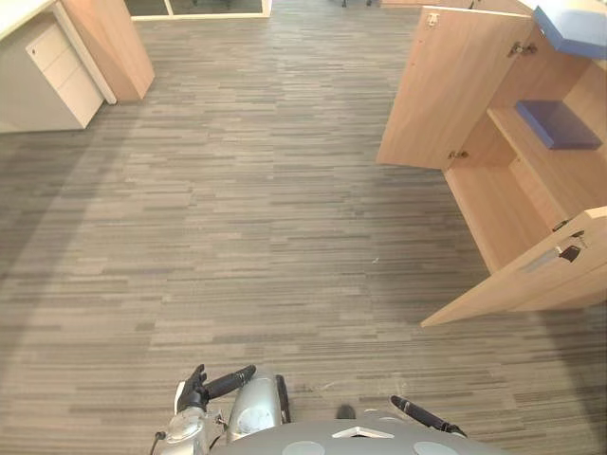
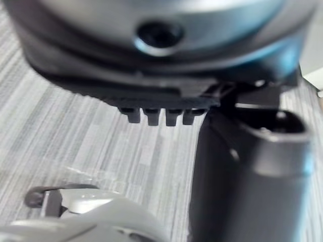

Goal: Walk over to the cabinet, pick up the folder, carry it to the office cabinet, place the folder inside the office cabinet, then close the office cabinet door

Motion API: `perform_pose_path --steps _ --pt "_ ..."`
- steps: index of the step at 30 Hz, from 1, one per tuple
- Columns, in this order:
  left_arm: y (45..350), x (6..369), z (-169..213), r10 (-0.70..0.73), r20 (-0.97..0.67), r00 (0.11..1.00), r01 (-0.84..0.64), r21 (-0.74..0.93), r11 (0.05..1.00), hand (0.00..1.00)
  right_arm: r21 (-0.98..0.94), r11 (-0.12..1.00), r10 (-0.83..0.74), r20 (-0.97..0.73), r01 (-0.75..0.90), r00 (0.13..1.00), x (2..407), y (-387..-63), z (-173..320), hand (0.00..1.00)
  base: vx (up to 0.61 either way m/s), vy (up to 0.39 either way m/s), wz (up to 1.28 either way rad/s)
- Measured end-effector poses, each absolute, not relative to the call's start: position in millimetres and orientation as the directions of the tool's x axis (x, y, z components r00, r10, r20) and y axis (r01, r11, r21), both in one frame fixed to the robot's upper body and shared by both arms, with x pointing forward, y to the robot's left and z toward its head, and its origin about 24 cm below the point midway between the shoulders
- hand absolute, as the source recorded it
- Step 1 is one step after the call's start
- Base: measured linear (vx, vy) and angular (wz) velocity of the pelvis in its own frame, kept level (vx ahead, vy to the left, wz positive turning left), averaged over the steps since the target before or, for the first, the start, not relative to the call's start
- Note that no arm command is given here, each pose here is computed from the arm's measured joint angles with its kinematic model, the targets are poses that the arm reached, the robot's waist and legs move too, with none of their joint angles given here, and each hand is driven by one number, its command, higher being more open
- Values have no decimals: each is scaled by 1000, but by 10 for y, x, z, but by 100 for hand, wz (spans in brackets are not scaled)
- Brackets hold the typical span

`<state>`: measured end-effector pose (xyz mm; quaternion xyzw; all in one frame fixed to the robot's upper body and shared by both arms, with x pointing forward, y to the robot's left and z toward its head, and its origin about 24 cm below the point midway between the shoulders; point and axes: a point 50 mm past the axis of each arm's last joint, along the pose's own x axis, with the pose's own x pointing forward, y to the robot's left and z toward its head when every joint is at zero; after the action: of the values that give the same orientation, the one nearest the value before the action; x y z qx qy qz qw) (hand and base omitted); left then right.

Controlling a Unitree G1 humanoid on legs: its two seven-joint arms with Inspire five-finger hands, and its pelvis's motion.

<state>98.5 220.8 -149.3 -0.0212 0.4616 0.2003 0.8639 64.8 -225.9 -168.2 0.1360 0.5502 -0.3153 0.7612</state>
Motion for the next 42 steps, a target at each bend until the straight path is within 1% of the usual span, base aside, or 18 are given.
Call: perform_pose_path --steps 3,8,10,12,14,16,19,21,23,25,28,30,32,34,37,38,39,42 --pt "2174 979 -1503 315 -811 493 -363 138 922 100 -139 767 -328 -924 627 197 628 -2276 -1682 100 233 226 -43" --pt "2205 784 -1550 329 -837 438 -404 144 904 100 -161 764 -317 -937 625 146 418 -2239 -1716 100 471 354 -42" --pt "2266 725 -1559 341 -843 415 -405 164 899 100 -122 747 -302 -938 653 171 479 -2200 -1716 100 476 281 -26" --pt "2238 613 -1601 325 -869 372 -399 167 902 100 -104 751 -314 -925 652 215 600 -2240 -1686 100 546 297 -4" --pt "2228 601 -1607 319 -874 367 -392 166 905 100 -102 768 -314 -921 632 232 647 -2238 -1677 100 438 181 -3" --pt "2187 587 -1623 302 -881 363 -366 163 916 100 -96 786 -321 -907 611 271 737 -2257 -1651 100 409 118 6" --pt "2112 610 -1642 285 -889 358 -374 143 916 100 -83 780 -336 -891 620 304 848 -2296 -1616 100 418 47 -4" --pt "2128 576 -1647 294 -892 345 -385 151 910 100 -83 781 -342 -886 619 313 906 -2303 -1604 100 472 9 -64" --pt "2141 546 -1655 301 -896 325 -387 164 907 100 -76 783 -331 -891 617 310 912 -2268 -1613 100 487 -45 -90" --pt "2147 498 -1665 310 -903 296 -428 165 889 100 -74 772 -323 -901 631 288 860 -2249 -1634 100 539 -61 -101" --pt "2136 631 -1653 313 -894 319 -454 146 879 100 -62 713 -326 -911 699 252 755 -2210 -1663 100 691 -75 -90" --pt "2078 656 -1656 318 -893 318 -560 94 823 100 -63 662 -342 -912 747 227 714 -2228 -1664 100 539 -40 -142" --pt "2082 638 -1659 322 -895 307 -616 71 784 100 -48 636 -340 -913 770 224 717 -2207 -1668 100 496 -4 -149" --pt "2140 631 -1642 346 -884 313 -636 76 768 100 -38 630 -328 -919 776 221 740 -2174 -1675 100 332 24 -148" --pt "2181 634 -1610 375 -867 328 -697 45 716 100 -47 707 -309 -918 706 248 869 -2116 -1664 100 263 108 -153" --pt "2197 684 -1585 384 -854 352 -691 40 722 100 -64 790 -294 -913 610 284 1014 -2084 -1641 100 345 210 -145" --pt "2196 709 -1570 392 -846 361 -689 42 723 100 -50 834 -276 -901 550 336 1202 -2036 -1601 100 354 238 -143" --pt "2132 666 -1594 386 -859 336 -691 54 721 100 -1 857 -249 -876 515 413 1383 -1927 -1550 100 431 347 -97"
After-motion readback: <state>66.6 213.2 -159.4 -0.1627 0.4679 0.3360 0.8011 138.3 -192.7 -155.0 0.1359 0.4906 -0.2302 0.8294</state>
